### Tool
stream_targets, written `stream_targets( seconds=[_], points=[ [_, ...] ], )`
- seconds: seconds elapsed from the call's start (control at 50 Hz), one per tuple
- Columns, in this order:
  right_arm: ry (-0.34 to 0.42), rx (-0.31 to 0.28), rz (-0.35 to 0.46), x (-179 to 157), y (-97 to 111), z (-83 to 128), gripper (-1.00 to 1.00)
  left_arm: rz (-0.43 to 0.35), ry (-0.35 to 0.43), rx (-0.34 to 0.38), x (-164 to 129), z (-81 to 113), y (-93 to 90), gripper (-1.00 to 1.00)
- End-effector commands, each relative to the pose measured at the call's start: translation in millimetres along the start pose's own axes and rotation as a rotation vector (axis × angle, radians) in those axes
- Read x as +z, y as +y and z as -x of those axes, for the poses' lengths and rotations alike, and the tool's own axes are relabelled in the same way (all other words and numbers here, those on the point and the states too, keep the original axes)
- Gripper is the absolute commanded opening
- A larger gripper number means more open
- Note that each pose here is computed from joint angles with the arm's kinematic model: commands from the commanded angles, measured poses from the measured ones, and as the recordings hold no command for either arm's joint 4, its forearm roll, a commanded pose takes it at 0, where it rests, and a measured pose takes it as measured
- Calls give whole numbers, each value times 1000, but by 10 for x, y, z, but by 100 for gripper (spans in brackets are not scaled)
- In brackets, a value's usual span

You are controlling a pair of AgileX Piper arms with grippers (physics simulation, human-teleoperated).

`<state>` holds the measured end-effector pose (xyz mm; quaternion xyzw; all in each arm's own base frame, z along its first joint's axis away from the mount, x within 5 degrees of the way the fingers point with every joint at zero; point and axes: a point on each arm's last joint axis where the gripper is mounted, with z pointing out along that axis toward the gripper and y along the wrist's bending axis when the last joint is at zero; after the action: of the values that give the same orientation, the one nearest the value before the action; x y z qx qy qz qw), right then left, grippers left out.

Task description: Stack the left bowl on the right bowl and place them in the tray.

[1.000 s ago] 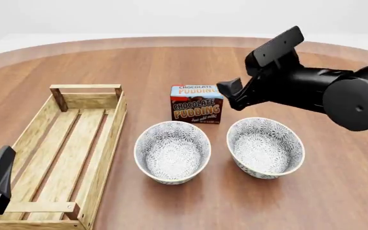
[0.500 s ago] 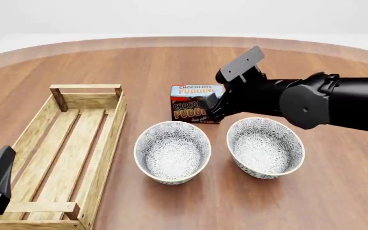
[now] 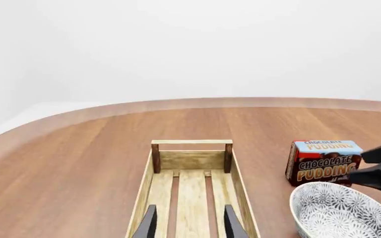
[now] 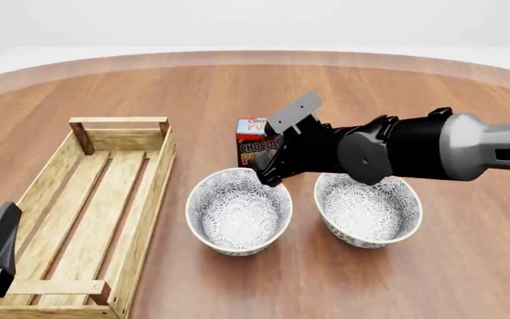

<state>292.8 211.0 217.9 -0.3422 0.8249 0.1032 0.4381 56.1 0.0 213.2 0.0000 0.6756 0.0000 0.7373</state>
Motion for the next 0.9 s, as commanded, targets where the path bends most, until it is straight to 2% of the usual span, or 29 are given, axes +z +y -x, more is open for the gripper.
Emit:
stream_targets(
  seconds=[0.02,0.32,0.6,0.9],
  points=[
    [37,2,12,200,43,-77,100,0,0,0,0,0,0,100],
    [62,27,-12,345,-72,-193,100,0,0,0,0,0,0,100],
    [92,30,17,485,62,-273,100,0,0,0,0,0,0,100],
    [104,46,18,554,74,-333,100,0,0,0,0,0,0,100]
  ],
)
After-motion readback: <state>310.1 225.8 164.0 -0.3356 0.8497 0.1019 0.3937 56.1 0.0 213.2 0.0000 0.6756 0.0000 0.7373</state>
